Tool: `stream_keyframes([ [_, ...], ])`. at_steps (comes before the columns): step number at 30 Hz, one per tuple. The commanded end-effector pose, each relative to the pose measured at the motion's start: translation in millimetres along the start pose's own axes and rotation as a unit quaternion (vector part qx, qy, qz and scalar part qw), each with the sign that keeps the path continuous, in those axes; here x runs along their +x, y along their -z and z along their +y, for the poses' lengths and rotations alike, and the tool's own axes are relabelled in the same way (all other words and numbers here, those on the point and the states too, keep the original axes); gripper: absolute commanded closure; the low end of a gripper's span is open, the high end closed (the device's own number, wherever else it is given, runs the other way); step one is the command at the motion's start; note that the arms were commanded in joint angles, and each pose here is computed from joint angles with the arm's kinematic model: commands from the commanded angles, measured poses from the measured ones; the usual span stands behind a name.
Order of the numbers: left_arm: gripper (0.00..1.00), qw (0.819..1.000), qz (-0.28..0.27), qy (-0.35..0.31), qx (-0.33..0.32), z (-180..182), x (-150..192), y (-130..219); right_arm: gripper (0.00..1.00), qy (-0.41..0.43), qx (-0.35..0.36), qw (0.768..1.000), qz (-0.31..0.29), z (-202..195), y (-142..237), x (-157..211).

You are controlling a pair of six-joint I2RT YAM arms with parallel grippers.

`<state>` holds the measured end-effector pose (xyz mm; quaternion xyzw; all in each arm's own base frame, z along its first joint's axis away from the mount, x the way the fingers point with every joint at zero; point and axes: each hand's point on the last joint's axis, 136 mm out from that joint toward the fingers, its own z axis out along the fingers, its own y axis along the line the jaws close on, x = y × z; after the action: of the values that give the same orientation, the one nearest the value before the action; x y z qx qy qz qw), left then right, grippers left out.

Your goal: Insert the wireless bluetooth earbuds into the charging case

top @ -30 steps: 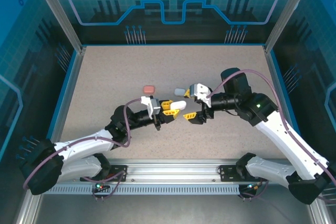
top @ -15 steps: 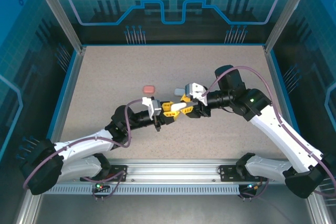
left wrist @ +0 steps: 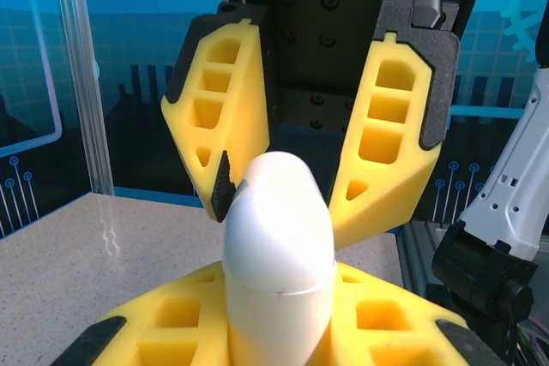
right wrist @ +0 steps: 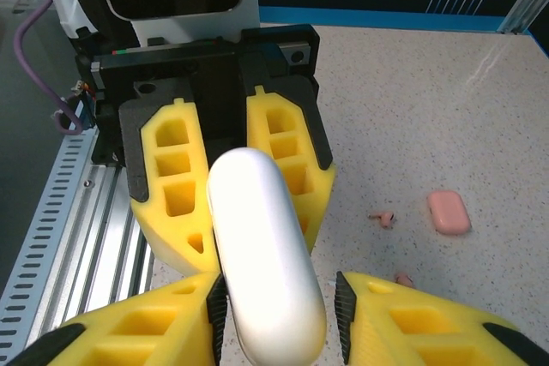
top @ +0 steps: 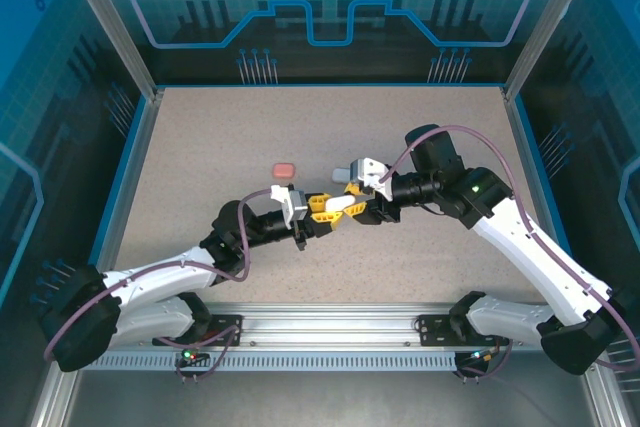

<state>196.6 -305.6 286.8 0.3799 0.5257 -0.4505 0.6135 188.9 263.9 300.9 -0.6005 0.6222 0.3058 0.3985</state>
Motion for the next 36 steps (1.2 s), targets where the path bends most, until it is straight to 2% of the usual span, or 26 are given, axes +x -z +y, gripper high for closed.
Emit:
stream_keyframes([
  [1, 0.98, 1.0, -0.021, -0.017, 0.0, -2.2, -13.8, 1.5, 0.59, -0.013, -0.013, 1.0, 0.009, 5.8, -3.9, 5.4],
  [12, 0.96, 1.0, -0.019, -0.016, -0.003, -1.2, -13.6, 1.0, 0.69, -0.034, -0.014, 0.999, 0.008, 4.9, -5.3, 5.3],
  [13, 0.91, 1.0, -0.018, -0.016, -0.006, 0.2, -12.8, 1.2, 0.69, -0.035, -0.008, 0.999, 0.005, 3.4, -4.2, 4.6],
  [16, 0.61, 0.999, -0.014, -0.024, -0.024, 4.9, -9.0, 3.8, 0.68, -0.04, 0.018, 0.999, 0.006, -3.7, -1.6, 7.9],
  [23, 0.36, 0.996, 0.04, -0.055, -0.064, 13.0, 17.2, 20.7, 0.68, -0.08, 0.08, 0.992, 0.049, -26.5, 6.8, 37.3],
  [28, 0.32, 0.993, 0.066, -0.057, -0.082, 11.8, 28.7, 37.8, 0.68, -0.138, 0.094, 0.981, 0.094, -38.9, -0.9, 78.5],
  [36, 0.31, 0.988, 0.068, -0.072, -0.118, 15.3, 23.8, 57.9, 0.77, -0.264, 0.056, 0.95, 0.159, -48.2, -30.1, 153.9],
])
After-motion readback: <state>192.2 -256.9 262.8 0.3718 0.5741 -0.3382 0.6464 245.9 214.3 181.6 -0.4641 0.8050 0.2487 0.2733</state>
